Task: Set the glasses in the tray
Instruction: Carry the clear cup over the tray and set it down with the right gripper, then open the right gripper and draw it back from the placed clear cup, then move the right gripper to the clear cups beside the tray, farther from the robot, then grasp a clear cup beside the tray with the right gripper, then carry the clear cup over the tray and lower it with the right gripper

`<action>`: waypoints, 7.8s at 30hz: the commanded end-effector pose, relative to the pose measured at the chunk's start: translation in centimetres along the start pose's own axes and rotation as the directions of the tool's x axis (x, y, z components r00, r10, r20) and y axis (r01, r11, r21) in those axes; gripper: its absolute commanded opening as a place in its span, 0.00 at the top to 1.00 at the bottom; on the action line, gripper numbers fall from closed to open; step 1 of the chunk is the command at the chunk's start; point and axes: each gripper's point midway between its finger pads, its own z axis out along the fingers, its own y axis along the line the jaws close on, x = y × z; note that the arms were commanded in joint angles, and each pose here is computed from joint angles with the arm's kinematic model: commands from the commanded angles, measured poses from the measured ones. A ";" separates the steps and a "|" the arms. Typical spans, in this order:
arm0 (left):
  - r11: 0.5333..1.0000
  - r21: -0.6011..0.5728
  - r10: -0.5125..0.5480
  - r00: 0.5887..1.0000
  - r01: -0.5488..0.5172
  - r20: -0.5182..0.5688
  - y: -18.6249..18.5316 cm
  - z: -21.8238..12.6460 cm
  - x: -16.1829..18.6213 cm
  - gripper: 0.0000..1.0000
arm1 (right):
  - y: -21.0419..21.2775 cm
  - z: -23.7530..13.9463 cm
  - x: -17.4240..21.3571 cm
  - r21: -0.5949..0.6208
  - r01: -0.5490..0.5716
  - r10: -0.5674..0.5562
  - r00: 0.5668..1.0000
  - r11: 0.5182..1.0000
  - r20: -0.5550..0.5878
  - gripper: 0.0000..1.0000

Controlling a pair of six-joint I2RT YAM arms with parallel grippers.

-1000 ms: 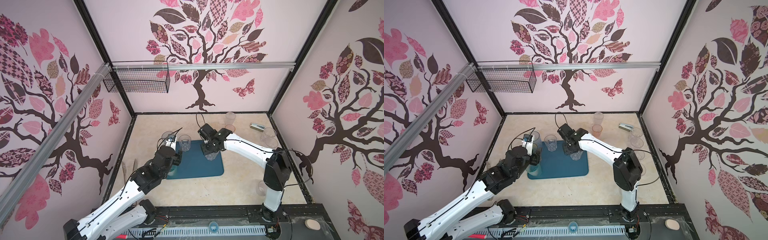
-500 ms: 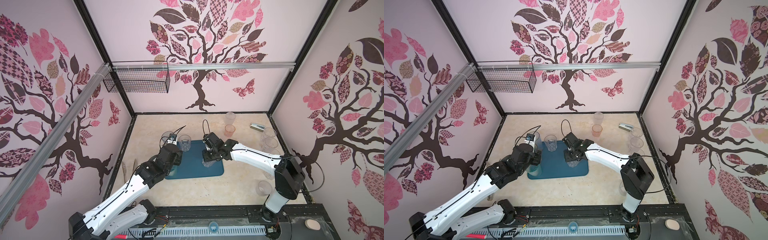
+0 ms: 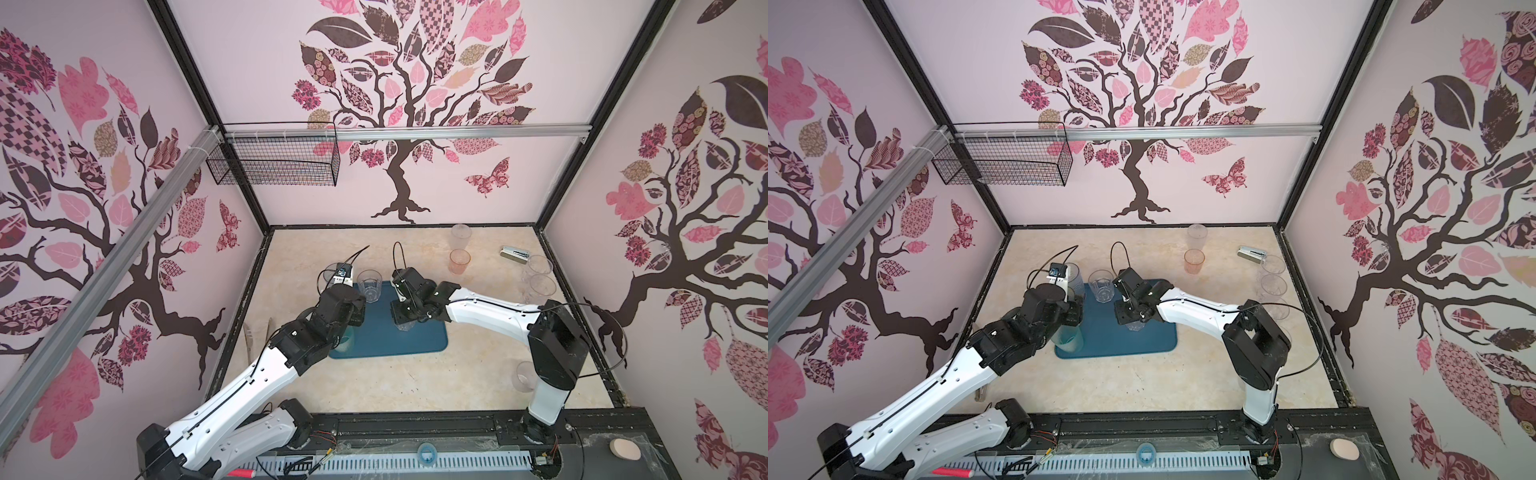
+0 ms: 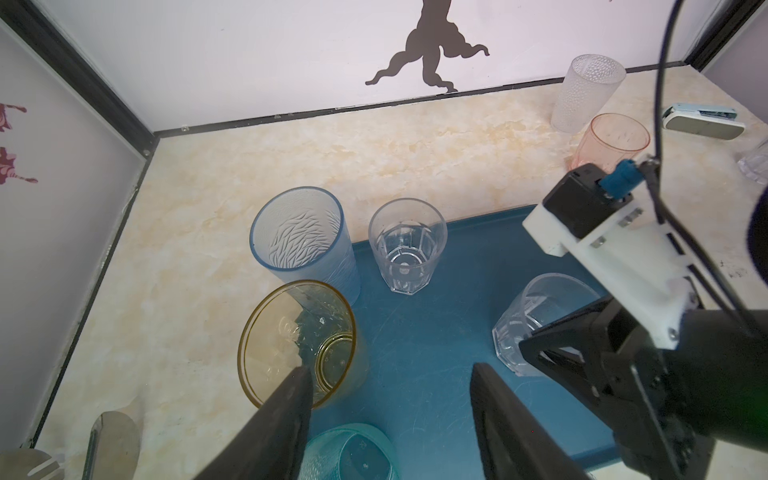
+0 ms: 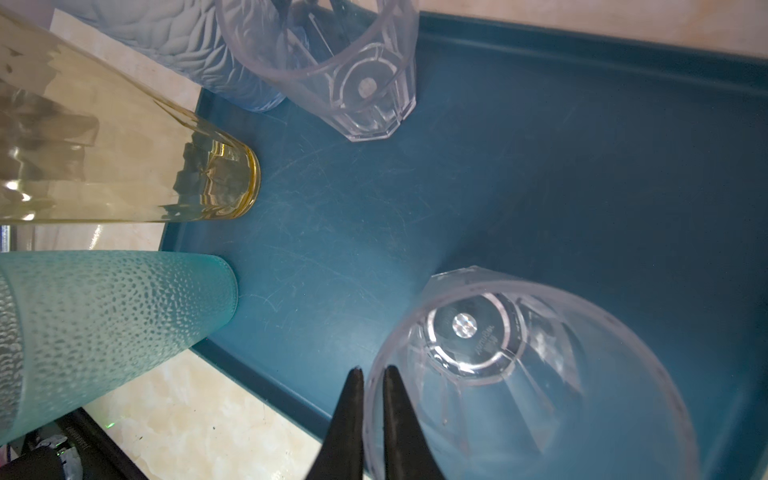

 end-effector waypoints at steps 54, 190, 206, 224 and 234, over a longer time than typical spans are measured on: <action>0.985 0.172 0.024 1.000 -0.023 -0.005 -2.8 0.8 2.3 0.36 | 2.4 -0.2 0.5 -0.395 -0.531 0.478 0.847 0.749 -0.232 0.22; 0.868 0.433 0.231 0.969 -0.244 0.082 -14.2 2.8 1.7 0.34 | -39.6 -16.2 6.5 0.394 -0.809 0.739 0.573 0.437 0.356 0.64; 0.873 0.421 0.232 0.969 -0.244 0.079 -14.0 3.0 1.8 0.34 | -36.8 -16.8 4.9 0.326 -0.794 0.721 0.605 0.513 0.339 0.89; 0.896 0.374 0.223 0.971 -0.239 0.085 -12.6 2.8 1.4 0.34 | -26.7 -16.2 1.7 0.250 -0.659 0.625 0.752 0.710 0.209 0.93; 0.961 0.232 0.136 0.988 -0.149 0.069 -6.6 1.6 -1.4 0.34 | -17.1 -14.9 0.9 0.249 -0.456 0.449 0.889 0.855 0.086 0.94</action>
